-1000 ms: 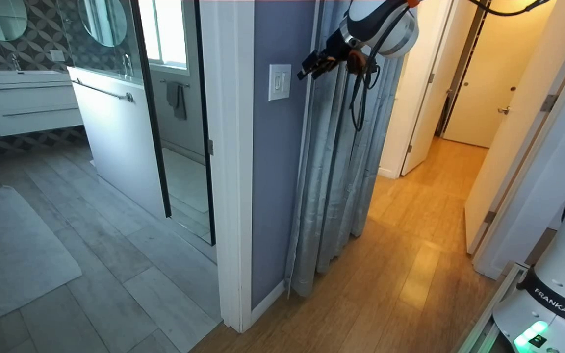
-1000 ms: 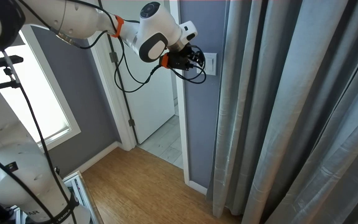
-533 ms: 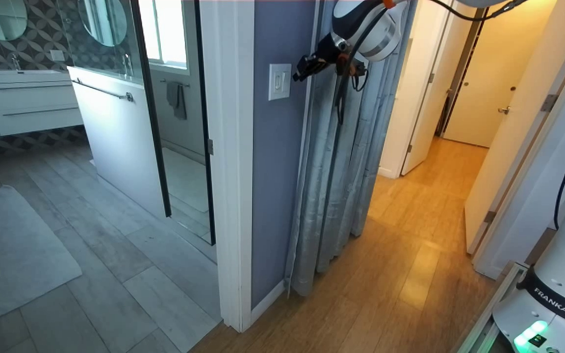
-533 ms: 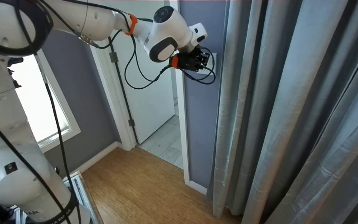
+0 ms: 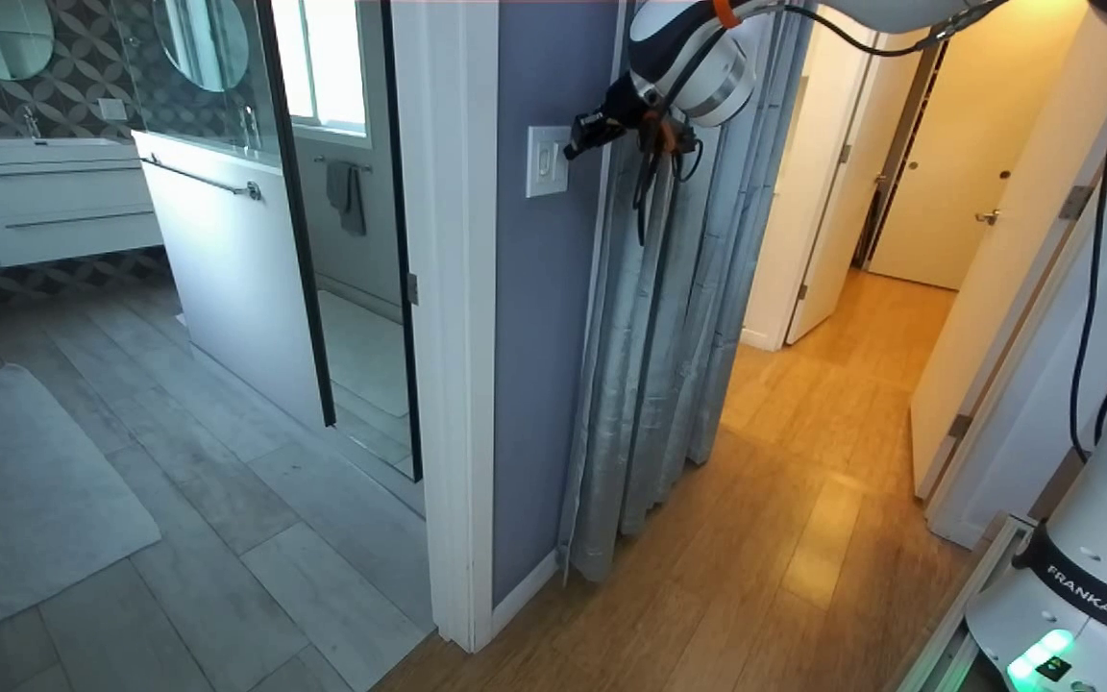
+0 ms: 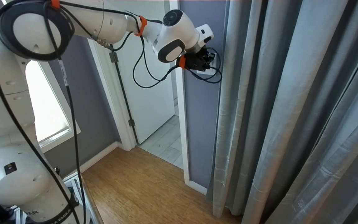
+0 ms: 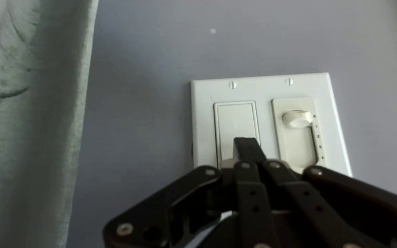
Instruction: Flip the right light switch on the wall
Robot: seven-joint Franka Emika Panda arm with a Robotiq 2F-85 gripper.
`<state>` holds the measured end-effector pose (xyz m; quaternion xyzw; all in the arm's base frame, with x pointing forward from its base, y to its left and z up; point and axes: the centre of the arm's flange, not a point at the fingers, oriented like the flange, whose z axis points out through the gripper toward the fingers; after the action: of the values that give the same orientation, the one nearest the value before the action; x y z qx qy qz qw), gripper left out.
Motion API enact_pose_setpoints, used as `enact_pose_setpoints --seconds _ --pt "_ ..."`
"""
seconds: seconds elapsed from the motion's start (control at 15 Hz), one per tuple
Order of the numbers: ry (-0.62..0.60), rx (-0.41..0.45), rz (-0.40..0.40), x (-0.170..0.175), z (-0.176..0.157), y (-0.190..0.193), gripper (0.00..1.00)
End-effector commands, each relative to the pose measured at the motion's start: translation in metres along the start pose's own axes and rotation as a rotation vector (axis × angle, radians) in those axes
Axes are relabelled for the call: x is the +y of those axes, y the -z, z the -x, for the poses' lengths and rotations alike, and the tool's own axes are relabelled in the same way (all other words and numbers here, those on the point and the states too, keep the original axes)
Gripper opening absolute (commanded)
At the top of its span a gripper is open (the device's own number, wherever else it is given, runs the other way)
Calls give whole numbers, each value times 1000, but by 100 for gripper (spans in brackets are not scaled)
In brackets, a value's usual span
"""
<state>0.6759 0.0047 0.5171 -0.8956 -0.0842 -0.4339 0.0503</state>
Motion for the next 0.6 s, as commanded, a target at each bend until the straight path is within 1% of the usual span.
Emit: enact_pose_setpoints --seconds 0.0,0.27,0.33,0.53 --pt "8 35 6 6 -12 -20 0" --pt "12 50 -3 4 -14 -26 0" --pt "15 40 -4 4 -14 -26 0" --pt "0 -32 -20 1 -12 -17 0"
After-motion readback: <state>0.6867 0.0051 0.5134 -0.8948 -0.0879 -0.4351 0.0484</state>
